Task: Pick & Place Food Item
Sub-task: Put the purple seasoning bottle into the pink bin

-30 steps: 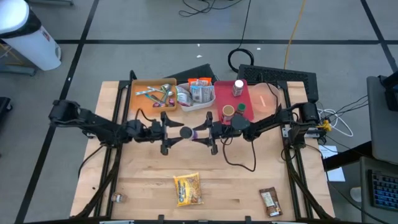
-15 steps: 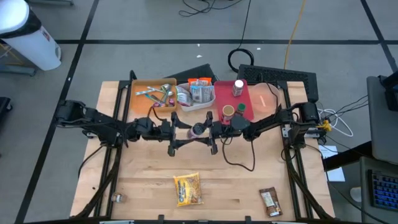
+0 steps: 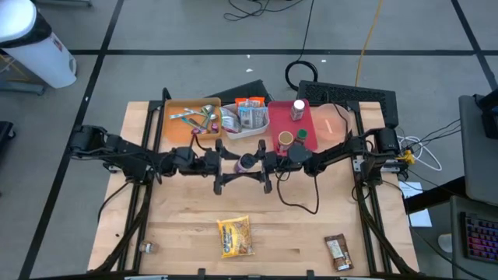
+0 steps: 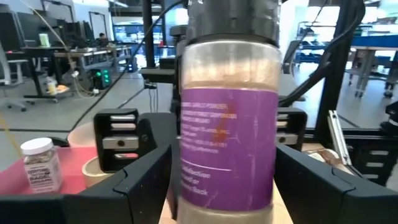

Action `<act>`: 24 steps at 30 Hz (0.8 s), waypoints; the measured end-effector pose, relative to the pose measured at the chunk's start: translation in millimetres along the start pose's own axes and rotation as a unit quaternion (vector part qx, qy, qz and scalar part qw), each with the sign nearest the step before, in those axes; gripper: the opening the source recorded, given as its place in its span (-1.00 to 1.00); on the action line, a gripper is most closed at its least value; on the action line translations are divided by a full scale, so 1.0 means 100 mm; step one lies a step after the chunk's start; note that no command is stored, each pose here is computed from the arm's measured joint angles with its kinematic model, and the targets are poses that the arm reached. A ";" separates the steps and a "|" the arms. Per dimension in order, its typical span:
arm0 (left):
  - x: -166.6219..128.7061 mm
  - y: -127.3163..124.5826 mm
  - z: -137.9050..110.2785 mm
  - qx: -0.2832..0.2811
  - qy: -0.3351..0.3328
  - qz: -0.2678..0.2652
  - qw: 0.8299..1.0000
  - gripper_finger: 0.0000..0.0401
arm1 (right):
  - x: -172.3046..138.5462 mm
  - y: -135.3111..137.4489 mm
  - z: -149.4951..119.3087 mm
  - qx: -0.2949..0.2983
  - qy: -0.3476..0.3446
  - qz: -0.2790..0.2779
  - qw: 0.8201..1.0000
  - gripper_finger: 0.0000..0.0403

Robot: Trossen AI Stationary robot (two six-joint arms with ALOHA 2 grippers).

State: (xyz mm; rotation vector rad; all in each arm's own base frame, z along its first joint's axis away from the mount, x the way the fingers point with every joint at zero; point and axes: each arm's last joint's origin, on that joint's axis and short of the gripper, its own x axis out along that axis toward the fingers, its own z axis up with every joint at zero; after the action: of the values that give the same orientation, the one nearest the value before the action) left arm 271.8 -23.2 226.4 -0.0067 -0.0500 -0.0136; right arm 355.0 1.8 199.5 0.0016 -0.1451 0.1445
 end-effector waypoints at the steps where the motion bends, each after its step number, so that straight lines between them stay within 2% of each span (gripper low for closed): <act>1: 0.00 0.00 0.00 0.000 -0.001 0.002 1.000 0.36 | 0.00 0.00 0.00 0.000 0.000 0.000 1.000 -0.19; 11: 0.00 0.00 0.00 0.000 -0.001 0.004 1.000 0.34 | 0.00 0.00 -0.01 -0.002 0.004 0.001 1.000 -0.17; 19: 0.00 0.00 0.00 -0.001 -0.001 0.003 1.000 -0.03 | 0.00 0.00 -0.01 -0.003 0.003 0.001 1.000 -0.17; 24: 0.00 0.00 0.00 0.001 0.000 0.003 1.000 -0.09 | 0.00 0.00 -0.01 -0.011 0.003 0.002 1.000 -0.16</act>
State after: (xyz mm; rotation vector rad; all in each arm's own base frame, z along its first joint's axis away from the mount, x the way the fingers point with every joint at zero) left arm 271.7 -23.1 226.6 -0.0049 -0.0506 -0.0068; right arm 355.0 2.0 198.8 -0.0216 -0.1403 0.1474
